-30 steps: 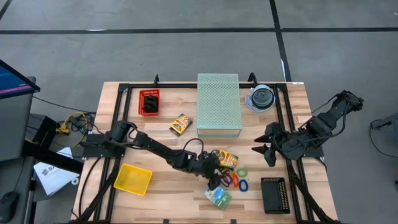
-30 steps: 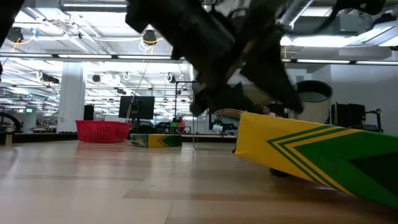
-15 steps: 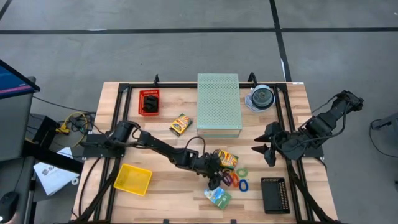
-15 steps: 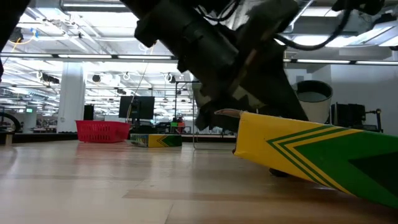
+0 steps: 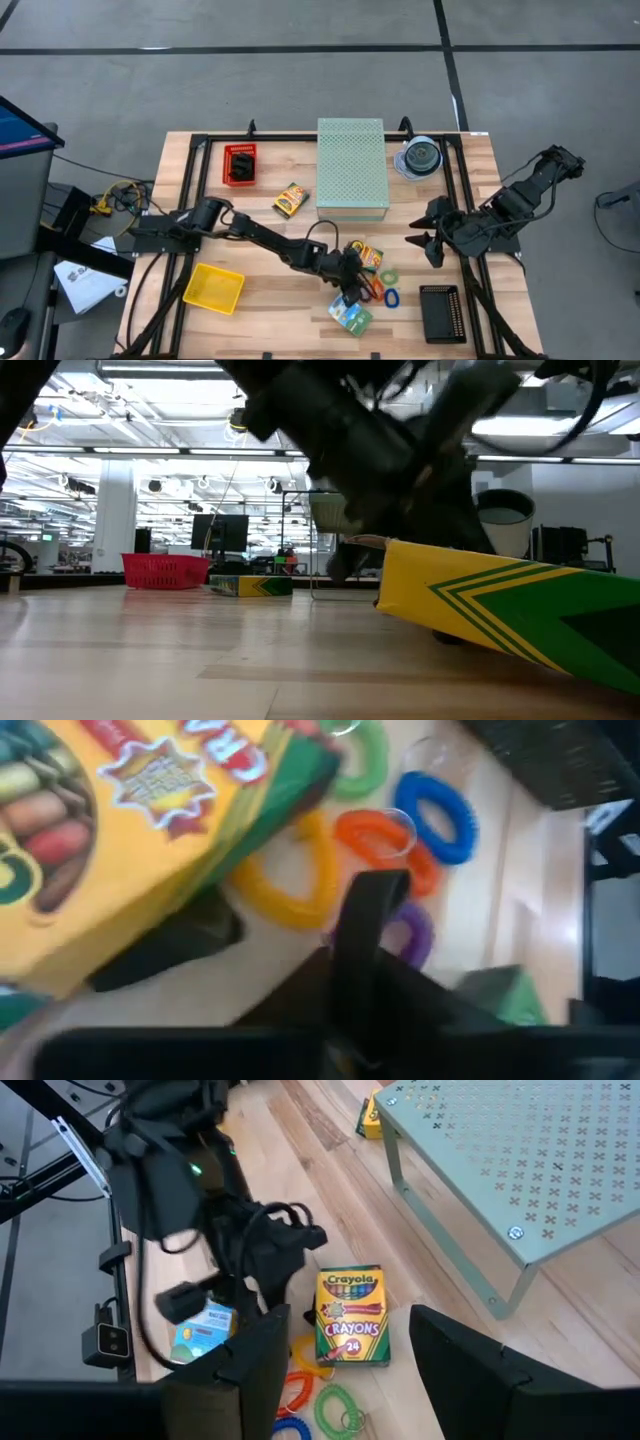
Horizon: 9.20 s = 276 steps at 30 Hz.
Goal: Pick & Place Office Desk Supplies
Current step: Put the black rubber band into the red bin
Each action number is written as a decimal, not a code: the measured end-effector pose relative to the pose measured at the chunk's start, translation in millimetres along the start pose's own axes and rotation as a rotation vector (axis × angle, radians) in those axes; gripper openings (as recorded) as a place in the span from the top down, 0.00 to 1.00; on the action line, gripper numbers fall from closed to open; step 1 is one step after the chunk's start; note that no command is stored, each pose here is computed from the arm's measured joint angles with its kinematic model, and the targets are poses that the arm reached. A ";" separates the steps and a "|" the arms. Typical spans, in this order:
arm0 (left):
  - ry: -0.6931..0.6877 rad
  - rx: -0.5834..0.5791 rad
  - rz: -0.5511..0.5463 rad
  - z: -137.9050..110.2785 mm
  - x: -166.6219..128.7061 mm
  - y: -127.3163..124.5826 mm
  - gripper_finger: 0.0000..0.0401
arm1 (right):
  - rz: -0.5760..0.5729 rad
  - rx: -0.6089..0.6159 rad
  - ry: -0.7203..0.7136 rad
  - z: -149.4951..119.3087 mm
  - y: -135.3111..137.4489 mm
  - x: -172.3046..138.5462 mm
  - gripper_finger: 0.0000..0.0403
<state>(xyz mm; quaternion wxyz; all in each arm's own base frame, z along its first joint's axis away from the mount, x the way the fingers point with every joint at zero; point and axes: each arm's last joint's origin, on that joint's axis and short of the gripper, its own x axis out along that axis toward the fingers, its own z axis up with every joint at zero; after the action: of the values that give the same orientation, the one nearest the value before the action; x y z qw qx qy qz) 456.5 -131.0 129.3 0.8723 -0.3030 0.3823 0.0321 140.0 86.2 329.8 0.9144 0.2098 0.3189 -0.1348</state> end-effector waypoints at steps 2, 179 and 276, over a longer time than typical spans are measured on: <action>-0.009 0.019 -0.011 4.9 -9.7 -5.7 0.97 | 0.000 0.000 0.000 0.0 0.0 0.0 0.50; -0.084 -0.593 0.744 7.2 -343.9 301.5 0.58 | -0.015 0.432 -0.353 49.6 -26.6 46.9 0.50; -0.338 0.158 -0.175 4.6 -252.8 -21.7 0.41 | 0.258 0.373 0.367 -6.0 33.5 123.0 0.50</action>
<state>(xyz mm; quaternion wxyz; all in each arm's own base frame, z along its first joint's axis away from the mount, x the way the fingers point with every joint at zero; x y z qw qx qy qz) 287.4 -101.8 316.2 0.9446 -0.2561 0.2042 -0.0235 243.2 104.5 256.8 0.7966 0.4342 0.4193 -0.0335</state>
